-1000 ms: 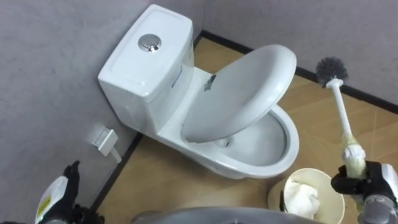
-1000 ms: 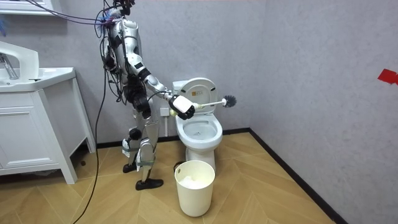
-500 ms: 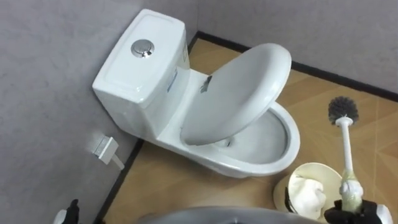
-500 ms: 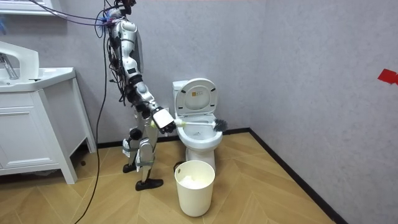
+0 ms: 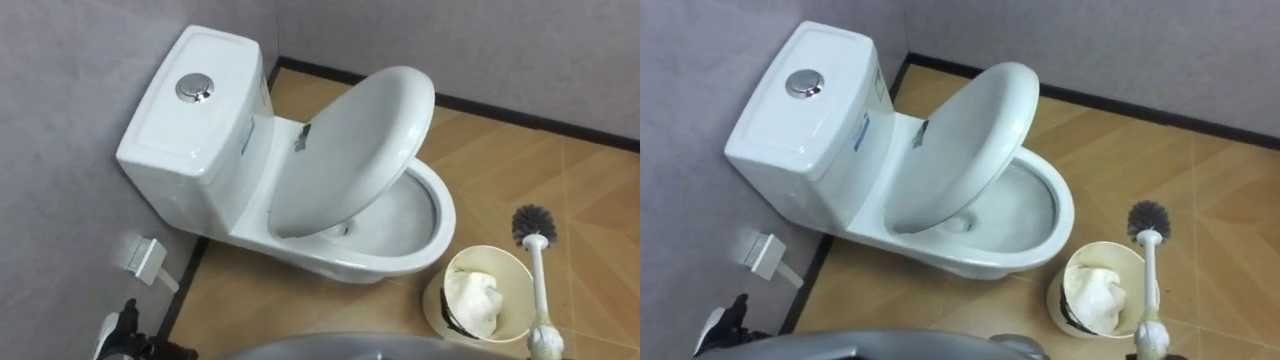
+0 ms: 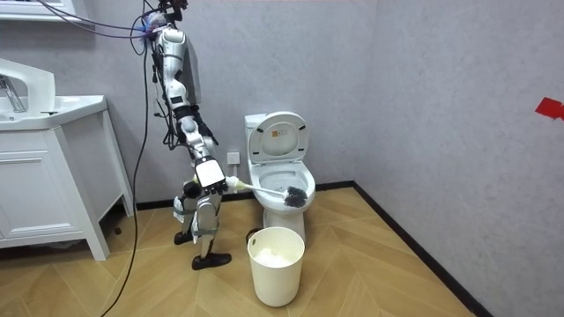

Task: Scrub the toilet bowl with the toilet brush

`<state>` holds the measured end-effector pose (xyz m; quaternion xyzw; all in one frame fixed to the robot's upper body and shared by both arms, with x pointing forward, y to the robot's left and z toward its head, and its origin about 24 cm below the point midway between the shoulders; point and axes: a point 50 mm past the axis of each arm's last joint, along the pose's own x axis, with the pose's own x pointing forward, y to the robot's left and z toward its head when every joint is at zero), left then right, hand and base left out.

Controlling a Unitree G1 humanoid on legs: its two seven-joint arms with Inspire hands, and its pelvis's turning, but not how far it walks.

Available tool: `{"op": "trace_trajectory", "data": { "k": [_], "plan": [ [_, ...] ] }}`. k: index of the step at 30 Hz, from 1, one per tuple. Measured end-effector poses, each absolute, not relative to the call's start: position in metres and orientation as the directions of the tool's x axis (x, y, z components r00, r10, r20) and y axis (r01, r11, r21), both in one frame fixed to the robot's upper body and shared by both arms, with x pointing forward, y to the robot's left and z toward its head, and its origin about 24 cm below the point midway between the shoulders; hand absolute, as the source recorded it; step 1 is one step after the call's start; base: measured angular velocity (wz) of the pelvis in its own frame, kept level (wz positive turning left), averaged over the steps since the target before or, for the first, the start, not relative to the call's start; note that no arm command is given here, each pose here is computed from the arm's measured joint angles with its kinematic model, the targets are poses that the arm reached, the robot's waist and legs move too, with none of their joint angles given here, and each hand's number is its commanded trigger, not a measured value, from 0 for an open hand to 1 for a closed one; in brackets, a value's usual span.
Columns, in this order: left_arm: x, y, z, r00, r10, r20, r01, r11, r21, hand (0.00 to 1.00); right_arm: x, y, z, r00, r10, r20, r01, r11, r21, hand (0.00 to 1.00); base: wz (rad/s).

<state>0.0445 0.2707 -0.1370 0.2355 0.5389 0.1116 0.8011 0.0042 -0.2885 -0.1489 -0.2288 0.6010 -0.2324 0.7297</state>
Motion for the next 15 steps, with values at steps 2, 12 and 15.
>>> {"op": "trace_trajectory", "data": {
  "k": [2,12,15],
  "plan": [
    [0.047,0.271,-0.137,0.4,0.433,-0.808,0.074,0.864,0.499,0.0,0.003,-0.288,-0.15,0.163,-0.599,-0.784,0.059,0.799,-0.598,1.0,-0.06],
    [0.027,0.272,-0.146,0.3,0.43,-0.851,0.105,0.872,0.478,0.0,-0.003,-0.281,-0.156,0.106,-0.501,-0.859,0.033,0.865,-0.5,1.0,-0.02],
    [0.022,0.271,-0.148,0.269,0.43,-0.862,0.117,0.874,0.472,0.0,-0.002,-0.28,-0.157,0.091,-0.479,-0.873,0.03,0.877,-0.479,1.0,0.0]
  ]
}}
